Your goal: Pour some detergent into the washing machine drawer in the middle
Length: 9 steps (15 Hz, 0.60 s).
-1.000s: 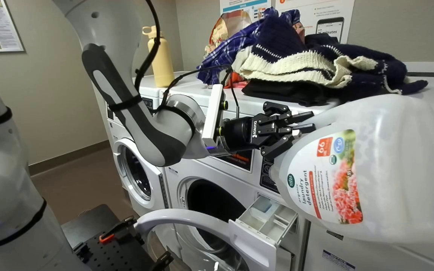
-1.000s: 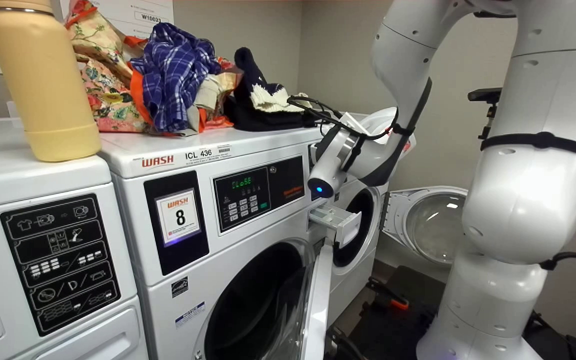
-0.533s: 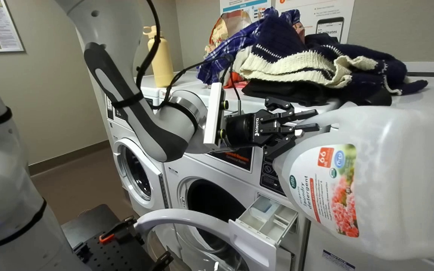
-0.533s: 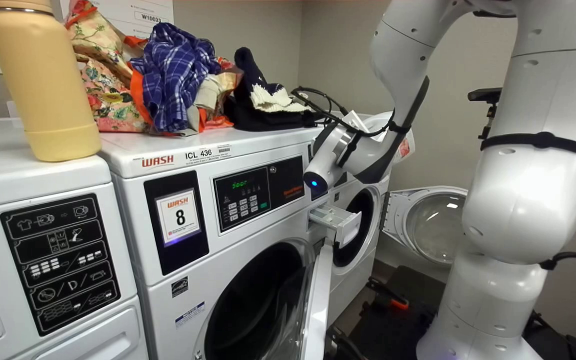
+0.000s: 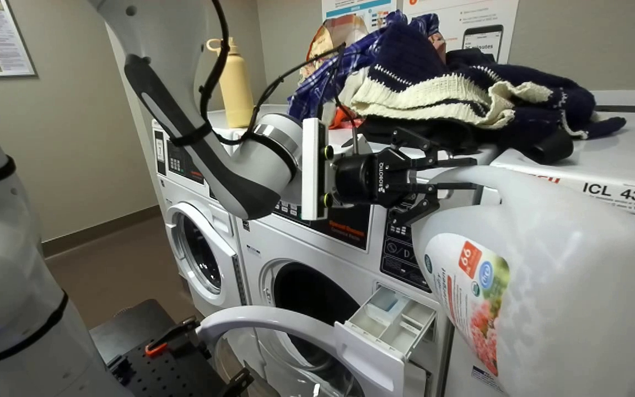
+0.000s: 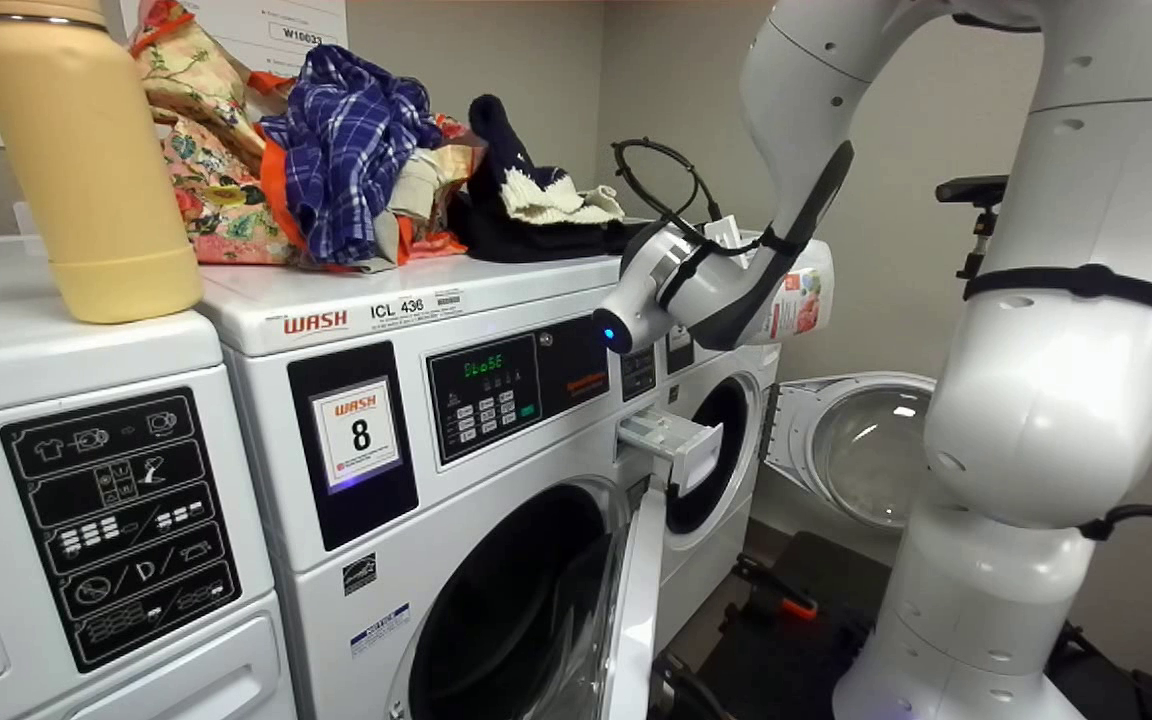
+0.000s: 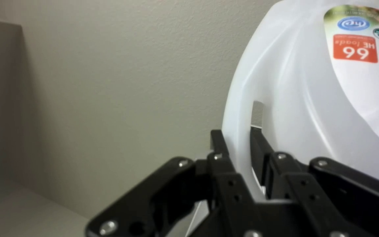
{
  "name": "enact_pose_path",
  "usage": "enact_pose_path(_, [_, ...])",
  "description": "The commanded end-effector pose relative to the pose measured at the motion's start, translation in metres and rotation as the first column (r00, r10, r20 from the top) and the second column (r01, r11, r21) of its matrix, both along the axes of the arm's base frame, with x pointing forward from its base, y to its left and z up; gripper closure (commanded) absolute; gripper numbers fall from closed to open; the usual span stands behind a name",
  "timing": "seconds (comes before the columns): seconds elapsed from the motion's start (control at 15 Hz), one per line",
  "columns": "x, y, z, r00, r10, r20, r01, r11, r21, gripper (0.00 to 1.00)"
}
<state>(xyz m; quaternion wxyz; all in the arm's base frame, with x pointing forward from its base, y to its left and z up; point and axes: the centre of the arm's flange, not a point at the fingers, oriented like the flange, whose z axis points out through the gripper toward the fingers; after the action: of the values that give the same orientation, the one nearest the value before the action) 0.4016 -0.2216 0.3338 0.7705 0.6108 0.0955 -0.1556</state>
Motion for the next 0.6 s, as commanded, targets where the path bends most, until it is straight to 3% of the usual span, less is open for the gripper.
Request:
enact_pose_path(0.0, [-0.009,0.0,0.045,0.981,-0.053,0.188,0.053,0.999,0.008,0.94])
enact_pose_path(0.2, [-0.022,-0.002,0.068,0.94,-0.094,0.327,0.082,0.995,0.049,0.94])
enact_pose_path(0.53, [-0.042,-0.007,0.114,0.866,-0.158,0.475,0.123,0.987,0.104,0.94])
